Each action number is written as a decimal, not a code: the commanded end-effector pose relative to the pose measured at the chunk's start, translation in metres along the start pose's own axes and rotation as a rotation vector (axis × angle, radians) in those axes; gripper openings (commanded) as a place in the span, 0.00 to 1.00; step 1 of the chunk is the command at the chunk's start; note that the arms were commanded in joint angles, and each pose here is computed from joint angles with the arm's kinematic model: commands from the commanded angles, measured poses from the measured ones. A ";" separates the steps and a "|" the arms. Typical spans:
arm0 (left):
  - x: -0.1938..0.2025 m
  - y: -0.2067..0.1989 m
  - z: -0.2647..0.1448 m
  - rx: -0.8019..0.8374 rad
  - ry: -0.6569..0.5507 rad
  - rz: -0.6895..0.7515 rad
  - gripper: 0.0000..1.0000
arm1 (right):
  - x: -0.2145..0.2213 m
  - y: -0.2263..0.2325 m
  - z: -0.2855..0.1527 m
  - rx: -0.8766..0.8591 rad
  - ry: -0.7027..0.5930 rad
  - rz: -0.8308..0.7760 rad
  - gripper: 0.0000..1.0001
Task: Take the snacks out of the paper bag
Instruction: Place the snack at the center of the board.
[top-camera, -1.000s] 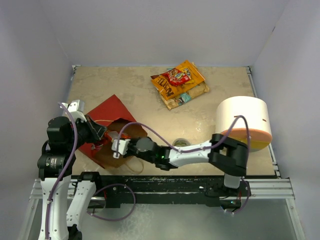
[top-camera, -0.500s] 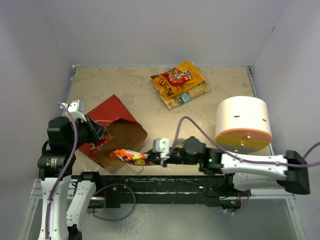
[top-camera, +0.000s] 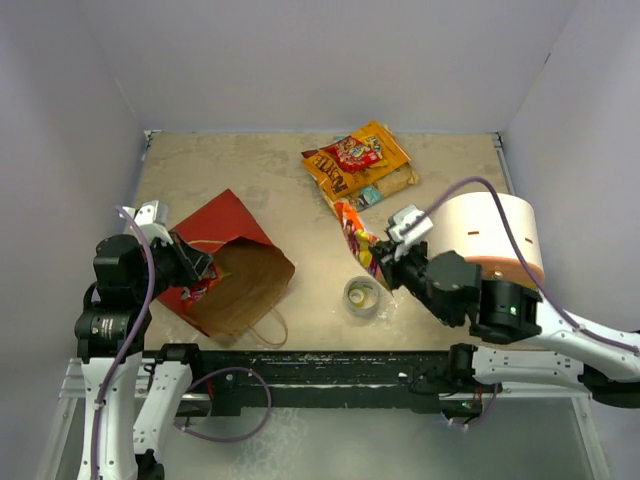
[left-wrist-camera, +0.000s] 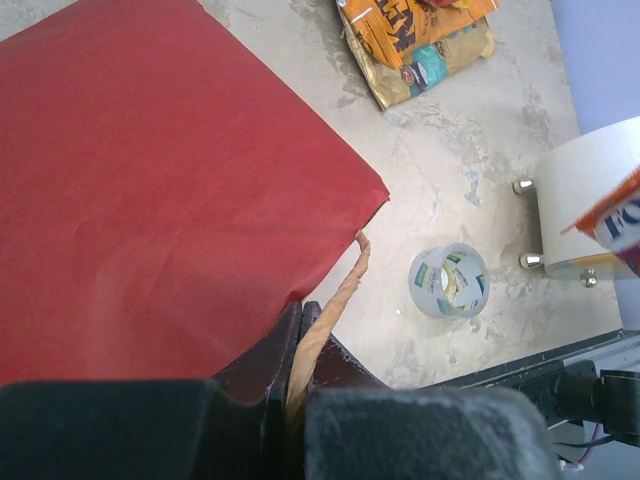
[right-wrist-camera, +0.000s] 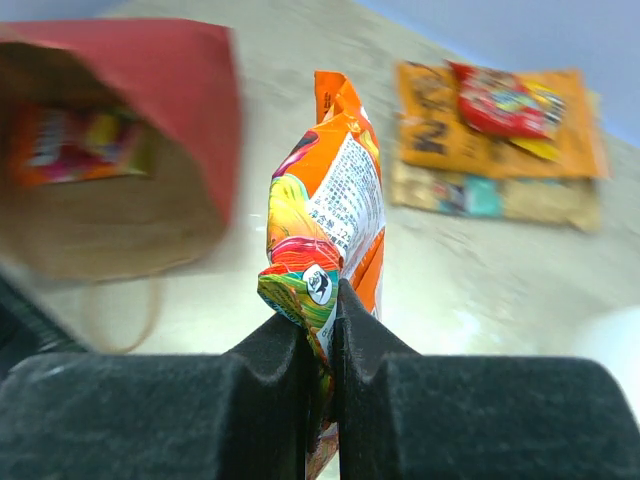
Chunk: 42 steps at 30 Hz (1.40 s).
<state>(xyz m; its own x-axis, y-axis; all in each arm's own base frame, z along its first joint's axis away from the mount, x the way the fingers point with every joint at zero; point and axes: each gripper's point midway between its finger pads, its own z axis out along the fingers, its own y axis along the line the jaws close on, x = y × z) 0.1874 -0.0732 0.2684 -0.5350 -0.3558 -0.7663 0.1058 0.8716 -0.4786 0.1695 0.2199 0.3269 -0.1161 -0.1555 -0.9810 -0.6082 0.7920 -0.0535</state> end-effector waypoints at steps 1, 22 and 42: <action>-0.009 -0.004 -0.002 0.018 -0.043 0.026 0.00 | 0.009 -0.066 0.020 0.399 0.150 -0.069 0.00; -0.008 -0.014 -0.009 0.078 -0.061 0.074 0.00 | 0.153 -0.185 0.203 0.776 0.986 -0.432 0.00; -0.009 -0.010 -0.008 0.058 -0.067 0.061 0.00 | 0.111 -0.073 0.208 0.133 0.586 0.066 0.64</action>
<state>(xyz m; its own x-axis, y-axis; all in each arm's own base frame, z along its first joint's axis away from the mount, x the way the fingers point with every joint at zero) 0.1785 -0.0771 0.2764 -0.5047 -0.3310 -0.7973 0.1650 0.8695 -0.4655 0.3854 0.2302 0.1373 -0.7051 -0.4745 -0.5270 -0.3686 0.8801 -0.2993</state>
